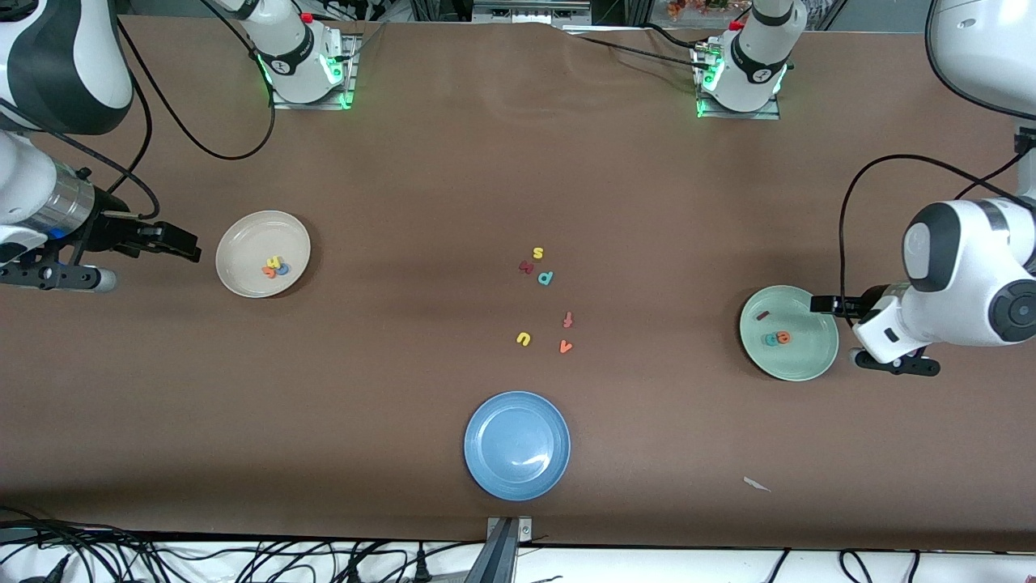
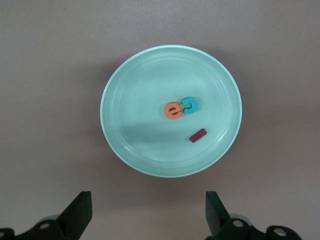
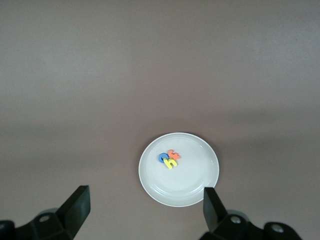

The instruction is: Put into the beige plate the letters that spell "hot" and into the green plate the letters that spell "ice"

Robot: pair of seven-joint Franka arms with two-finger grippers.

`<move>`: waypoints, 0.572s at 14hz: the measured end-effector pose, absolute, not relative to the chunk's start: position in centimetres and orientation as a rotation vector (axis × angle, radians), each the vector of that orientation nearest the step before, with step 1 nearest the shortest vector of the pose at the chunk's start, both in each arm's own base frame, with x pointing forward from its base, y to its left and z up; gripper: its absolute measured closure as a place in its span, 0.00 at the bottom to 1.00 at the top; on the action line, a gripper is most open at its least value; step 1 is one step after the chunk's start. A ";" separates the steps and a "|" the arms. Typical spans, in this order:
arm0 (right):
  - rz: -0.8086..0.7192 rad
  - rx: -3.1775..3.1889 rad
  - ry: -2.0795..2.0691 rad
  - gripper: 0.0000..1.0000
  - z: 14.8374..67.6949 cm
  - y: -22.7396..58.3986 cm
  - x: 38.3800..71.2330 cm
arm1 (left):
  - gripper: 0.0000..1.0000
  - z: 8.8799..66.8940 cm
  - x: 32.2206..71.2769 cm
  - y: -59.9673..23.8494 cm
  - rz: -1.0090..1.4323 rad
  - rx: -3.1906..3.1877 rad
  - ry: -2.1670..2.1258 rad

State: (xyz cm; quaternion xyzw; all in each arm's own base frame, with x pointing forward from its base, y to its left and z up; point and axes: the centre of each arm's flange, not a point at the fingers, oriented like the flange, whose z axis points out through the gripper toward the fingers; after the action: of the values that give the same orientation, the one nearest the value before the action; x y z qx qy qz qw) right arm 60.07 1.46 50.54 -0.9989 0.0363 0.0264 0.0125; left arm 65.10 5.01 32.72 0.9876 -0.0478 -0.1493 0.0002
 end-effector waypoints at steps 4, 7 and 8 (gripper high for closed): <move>0.083 -3.114 0.113 0.00 50.5 1.5 60.1 | 0.00 34.0 64.8 5.1 -0.480 3.099 -0.137; 0.084 -3.114 0.113 0.00 50.5 1.5 60.1 | 0.00 37.5 64.1 5.9 -0.451 3.092 -0.109; 0.085 -3.114 0.113 0.00 50.5 1.5 60.1 | 0.00 39.1 63.7 6.2 -0.436 3.090 -0.088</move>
State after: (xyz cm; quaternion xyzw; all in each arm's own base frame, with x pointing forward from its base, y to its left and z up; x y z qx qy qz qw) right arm 60.08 1.46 50.45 -0.9989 0.0362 0.0271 0.0124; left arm 63.74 6.16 39.15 0.9898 -0.0282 -0.1396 0.0097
